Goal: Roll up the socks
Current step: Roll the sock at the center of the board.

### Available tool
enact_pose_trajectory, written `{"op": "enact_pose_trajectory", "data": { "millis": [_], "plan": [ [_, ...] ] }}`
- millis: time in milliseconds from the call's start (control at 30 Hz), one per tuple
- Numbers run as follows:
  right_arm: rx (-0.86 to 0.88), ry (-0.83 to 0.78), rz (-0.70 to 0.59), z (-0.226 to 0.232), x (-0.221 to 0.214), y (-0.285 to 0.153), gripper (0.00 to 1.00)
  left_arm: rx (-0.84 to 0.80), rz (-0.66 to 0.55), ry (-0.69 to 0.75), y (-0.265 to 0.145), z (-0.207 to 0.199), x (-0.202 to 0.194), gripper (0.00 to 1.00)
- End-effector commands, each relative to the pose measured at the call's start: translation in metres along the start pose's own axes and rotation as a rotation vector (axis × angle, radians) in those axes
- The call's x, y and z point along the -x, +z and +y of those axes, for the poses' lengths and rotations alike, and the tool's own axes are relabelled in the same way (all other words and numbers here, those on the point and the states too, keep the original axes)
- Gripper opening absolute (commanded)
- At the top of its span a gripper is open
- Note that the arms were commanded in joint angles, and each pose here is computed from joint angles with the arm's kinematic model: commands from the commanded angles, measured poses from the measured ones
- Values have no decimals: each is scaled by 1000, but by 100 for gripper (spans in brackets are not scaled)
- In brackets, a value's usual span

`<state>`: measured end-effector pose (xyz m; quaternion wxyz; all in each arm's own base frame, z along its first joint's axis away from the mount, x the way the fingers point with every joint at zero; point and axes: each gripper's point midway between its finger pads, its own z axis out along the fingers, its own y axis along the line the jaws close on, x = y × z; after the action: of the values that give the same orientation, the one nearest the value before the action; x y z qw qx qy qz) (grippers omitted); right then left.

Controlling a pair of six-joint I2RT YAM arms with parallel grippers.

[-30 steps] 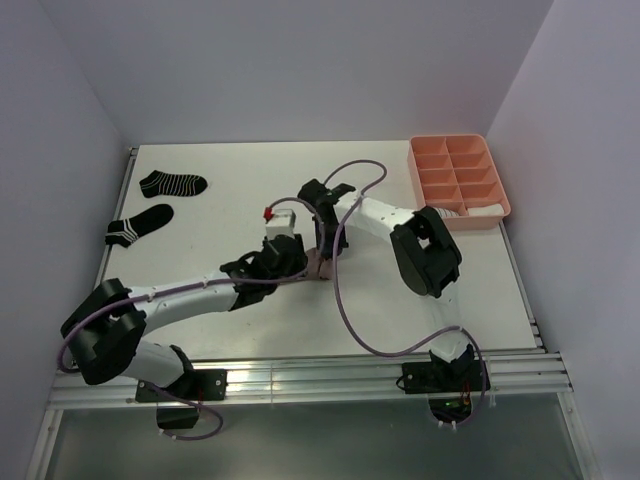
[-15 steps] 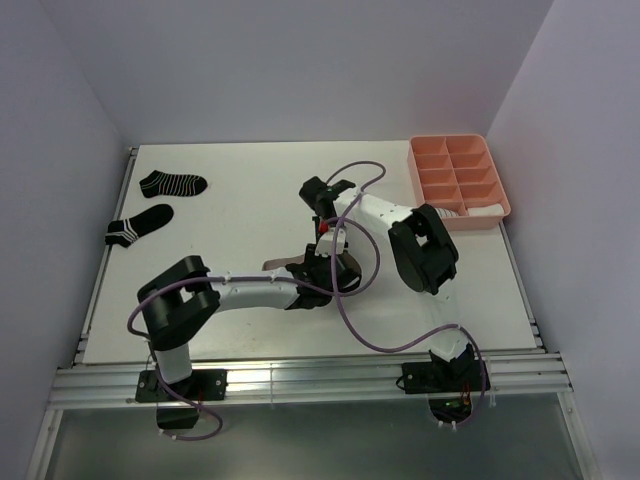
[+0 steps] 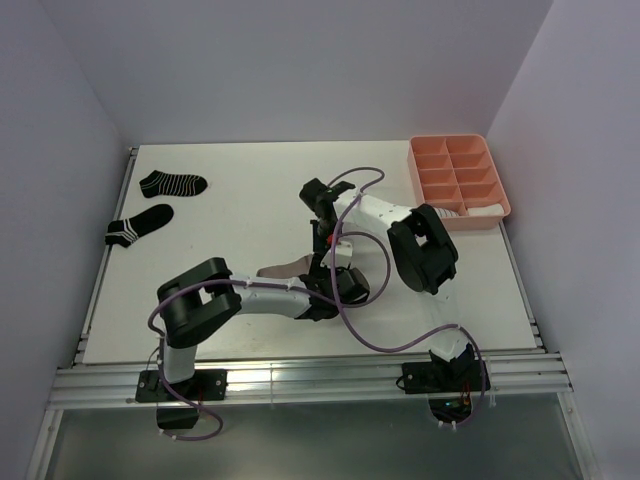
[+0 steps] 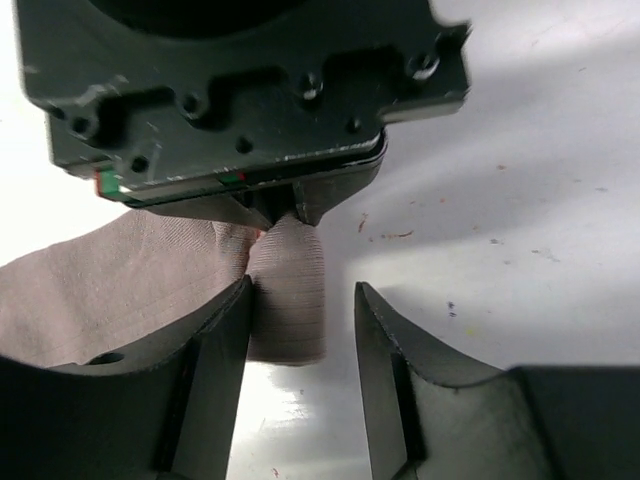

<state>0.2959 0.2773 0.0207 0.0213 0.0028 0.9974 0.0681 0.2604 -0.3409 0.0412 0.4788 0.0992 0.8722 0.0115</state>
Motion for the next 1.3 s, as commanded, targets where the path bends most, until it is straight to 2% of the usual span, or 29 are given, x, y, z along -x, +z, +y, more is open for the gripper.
{"op": "enact_pose_trajectory", "data": {
  "millis": [0,200,333,467,500,533,567,600,633,733,800,833,867,933,1000,1033,1100,1267],
  "plan": [
    [-77,6,95,-14,-25,35,0,47,-16,-2,7,3,-4,48],
    [-49,12,77,-9,-22,36,0,98,46,8,10,12,-26,35],
    [31,23,49,0,-23,32,0,108,71,-14,4,21,-31,19],
    [154,55,-36,17,-9,19,2,67,105,-69,-3,31,-35,3],
    [198,60,-73,22,-3,6,6,42,103,-108,-7,31,-29,2],
    [211,72,-76,19,-7,7,15,45,126,-114,-7,40,-39,1],
    [244,96,-94,20,-2,1,19,26,156,-147,-7,44,-42,1],
    [310,96,-163,29,10,-15,28,-6,142,-197,-11,44,-33,1],
    [323,110,-170,26,7,-14,32,-1,166,-211,-10,58,-43,1],
    [453,141,-264,33,19,-37,46,-92,185,-314,-19,66,-44,1],
    [542,147,-358,40,33,-61,50,-166,197,-390,-30,67,-38,1],
    [550,152,-367,37,29,-59,55,-154,209,-443,-27,79,-44,1],
    [605,139,-425,44,36,-75,58,-185,200,-486,-32,81,-37,1],
    [639,130,-437,44,31,-76,61,-202,235,-555,-33,94,-48,1],
    [697,108,-476,52,33,-85,62,-257,211,-655,-38,96,-37,1],
    [710,99,-458,52,27,-80,62,-259,245,-702,-38,104,-48,1],
    [744,76,-454,58,23,-77,62,-294,220,-768,-41,109,-40,1],
    [831,8,-386,85,-5,-62,62,-290,225,-904,-45,127,-49,2]
  ]
}}
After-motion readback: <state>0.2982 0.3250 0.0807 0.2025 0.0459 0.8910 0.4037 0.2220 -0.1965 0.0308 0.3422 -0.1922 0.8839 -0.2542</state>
